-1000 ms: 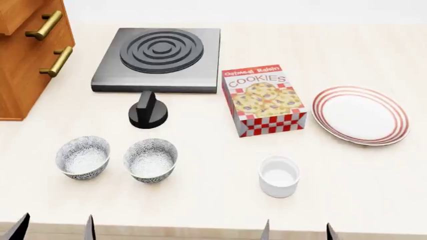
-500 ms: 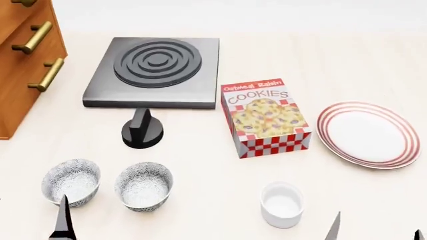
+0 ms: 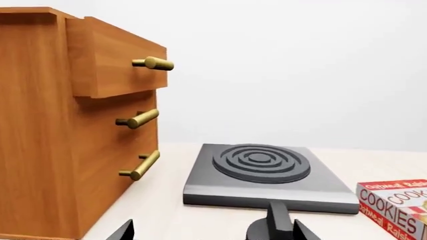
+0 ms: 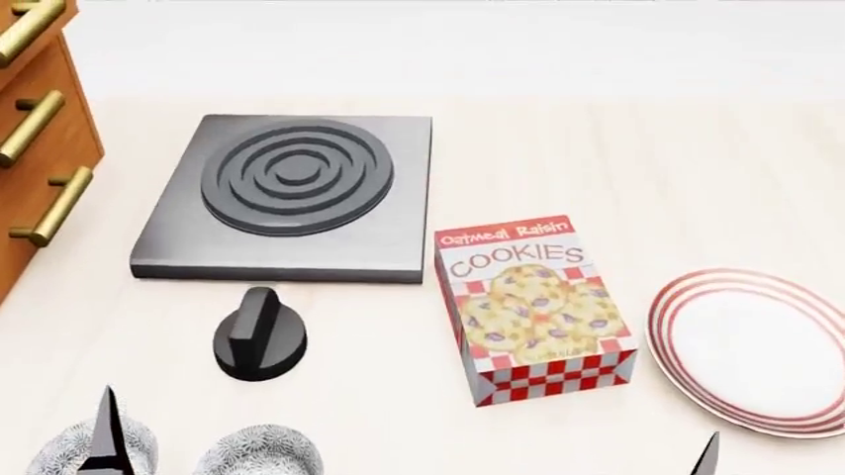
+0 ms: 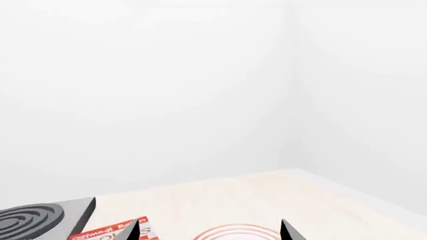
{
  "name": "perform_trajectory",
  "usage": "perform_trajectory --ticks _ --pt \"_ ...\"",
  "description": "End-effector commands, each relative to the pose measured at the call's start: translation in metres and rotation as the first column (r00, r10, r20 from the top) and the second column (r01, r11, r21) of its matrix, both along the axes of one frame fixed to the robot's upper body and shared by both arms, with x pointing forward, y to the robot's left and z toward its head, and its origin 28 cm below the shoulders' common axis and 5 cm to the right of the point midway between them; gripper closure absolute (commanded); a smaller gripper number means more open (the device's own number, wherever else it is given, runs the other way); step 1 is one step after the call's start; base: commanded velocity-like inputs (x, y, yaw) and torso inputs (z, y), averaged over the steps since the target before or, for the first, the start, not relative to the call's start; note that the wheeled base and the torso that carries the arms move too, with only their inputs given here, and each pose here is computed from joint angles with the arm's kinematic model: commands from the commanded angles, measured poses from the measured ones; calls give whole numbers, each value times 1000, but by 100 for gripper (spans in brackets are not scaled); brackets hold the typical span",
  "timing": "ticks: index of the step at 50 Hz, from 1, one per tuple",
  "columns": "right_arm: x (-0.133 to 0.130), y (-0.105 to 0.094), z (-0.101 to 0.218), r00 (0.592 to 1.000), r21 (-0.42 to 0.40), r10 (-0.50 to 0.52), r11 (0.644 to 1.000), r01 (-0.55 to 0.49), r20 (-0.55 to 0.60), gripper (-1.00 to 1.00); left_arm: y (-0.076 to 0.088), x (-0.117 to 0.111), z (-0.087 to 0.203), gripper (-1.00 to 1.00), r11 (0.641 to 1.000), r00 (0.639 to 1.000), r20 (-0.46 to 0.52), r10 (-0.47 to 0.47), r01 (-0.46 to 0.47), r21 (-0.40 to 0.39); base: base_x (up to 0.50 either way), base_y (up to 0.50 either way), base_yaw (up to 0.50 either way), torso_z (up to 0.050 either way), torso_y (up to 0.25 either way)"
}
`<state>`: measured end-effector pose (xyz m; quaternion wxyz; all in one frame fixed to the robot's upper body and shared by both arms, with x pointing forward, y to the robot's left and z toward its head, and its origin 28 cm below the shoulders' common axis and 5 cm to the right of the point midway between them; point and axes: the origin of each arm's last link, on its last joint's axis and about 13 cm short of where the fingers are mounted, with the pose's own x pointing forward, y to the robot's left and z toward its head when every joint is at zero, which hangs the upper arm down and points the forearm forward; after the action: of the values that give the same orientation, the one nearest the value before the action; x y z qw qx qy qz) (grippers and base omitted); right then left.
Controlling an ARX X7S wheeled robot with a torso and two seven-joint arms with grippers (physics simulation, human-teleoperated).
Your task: Pick the akita bowl from table center and place it on the plate.
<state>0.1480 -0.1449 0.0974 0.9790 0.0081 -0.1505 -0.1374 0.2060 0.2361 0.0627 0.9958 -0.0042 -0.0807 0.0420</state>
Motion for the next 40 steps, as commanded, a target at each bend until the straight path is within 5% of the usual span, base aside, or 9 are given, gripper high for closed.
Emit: perform_trajectory --ticks 1,29,34,40 --pt "-2 -2 -1 1000 14 -22 1000 22 10 -100 1 -1 -2 -100 1000 1000 -9 8 -8 -3 0 0 0 0 0" --pt "-6 10 2 1000 52 -6 999 6 0 -100 6 3 -3 -100 999 999 -13 36 -37 -21 52 0 0 0 0" --pt "5 20 15 983 120 179 977 -174 -29 -100 14 5 1 -100 997 997 -3 72 -72 -23 0 0 0 0 0" --pt "20 32 27 917 89 375 926 -366 -135 -100 27 7 6 -100 991 991 -1 134 -134 -11 0 0 0 0 0"
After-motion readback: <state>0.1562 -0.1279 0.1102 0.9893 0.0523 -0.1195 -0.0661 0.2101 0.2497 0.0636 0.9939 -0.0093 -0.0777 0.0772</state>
